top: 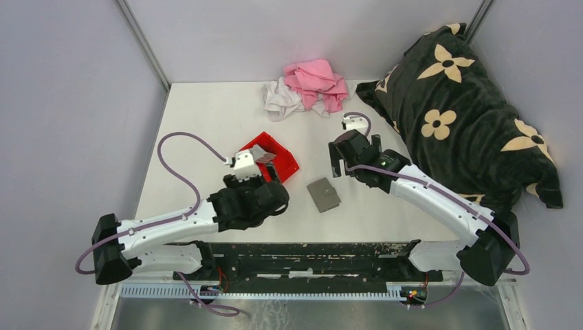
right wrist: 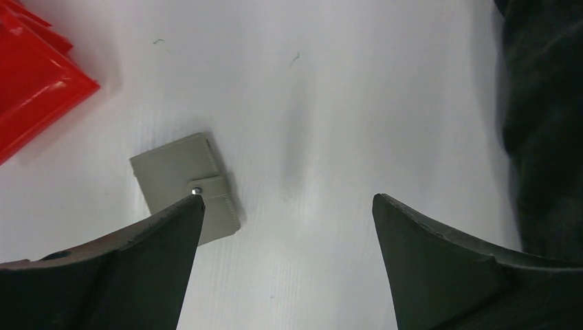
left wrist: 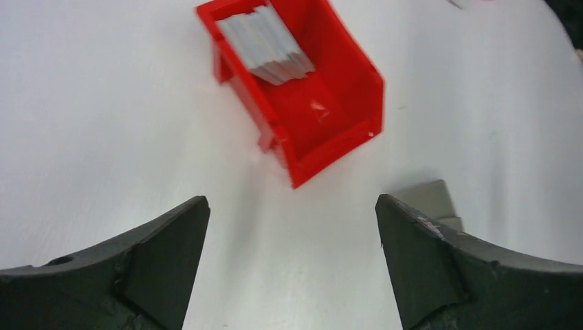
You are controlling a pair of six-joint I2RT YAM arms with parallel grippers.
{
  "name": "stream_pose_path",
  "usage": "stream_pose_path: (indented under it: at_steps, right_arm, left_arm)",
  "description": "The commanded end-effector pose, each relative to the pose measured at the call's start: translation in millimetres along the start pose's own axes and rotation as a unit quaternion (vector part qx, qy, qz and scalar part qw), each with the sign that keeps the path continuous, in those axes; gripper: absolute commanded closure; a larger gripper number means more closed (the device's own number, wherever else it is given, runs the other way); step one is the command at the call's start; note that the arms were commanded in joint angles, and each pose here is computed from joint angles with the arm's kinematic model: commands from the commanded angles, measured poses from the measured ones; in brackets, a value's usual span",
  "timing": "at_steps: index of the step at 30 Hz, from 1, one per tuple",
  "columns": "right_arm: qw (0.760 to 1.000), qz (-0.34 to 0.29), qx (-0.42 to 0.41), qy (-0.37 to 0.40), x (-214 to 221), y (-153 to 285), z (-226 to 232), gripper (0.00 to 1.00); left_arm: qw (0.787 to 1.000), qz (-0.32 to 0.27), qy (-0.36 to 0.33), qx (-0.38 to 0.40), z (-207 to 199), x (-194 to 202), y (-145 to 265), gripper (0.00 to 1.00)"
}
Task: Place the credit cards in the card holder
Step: Reset both arms
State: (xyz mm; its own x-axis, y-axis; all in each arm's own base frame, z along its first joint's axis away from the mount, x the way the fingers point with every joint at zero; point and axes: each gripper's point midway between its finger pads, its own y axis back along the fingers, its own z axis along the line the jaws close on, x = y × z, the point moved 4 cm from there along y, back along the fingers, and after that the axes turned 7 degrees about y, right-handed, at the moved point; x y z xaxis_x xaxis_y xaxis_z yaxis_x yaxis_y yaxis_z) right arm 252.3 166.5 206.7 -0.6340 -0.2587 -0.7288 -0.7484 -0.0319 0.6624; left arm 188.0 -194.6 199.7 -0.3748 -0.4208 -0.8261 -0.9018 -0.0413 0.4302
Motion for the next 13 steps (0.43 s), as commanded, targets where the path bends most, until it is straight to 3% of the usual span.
stream_pose_path:
  at_steps: [1, 6, 13]
  right_arm:
    - [0.997, 0.002, 0.076, -0.018, 8.8, 11.1, -27.9, 0.0]
    - [0.994, 0.0, 0.107, -0.018, 16.1, 19.3, -42.5, 0.0]
    - [0.995, -0.03, 0.087, -0.034, 16.5, 29.7, -47.8, 0.0]
  left_arm:
    - [0.995, -0.077, 0.029, -0.053, 46.4, -21.8, 3.7, 0.01]
    - [0.993, -0.095, 0.016, -0.075, 65.1, -26.6, 5.4, 0.01]
    - [0.99, -0.107, 0.005, -0.089, 75.4, -29.8, 7.0, 0.01]
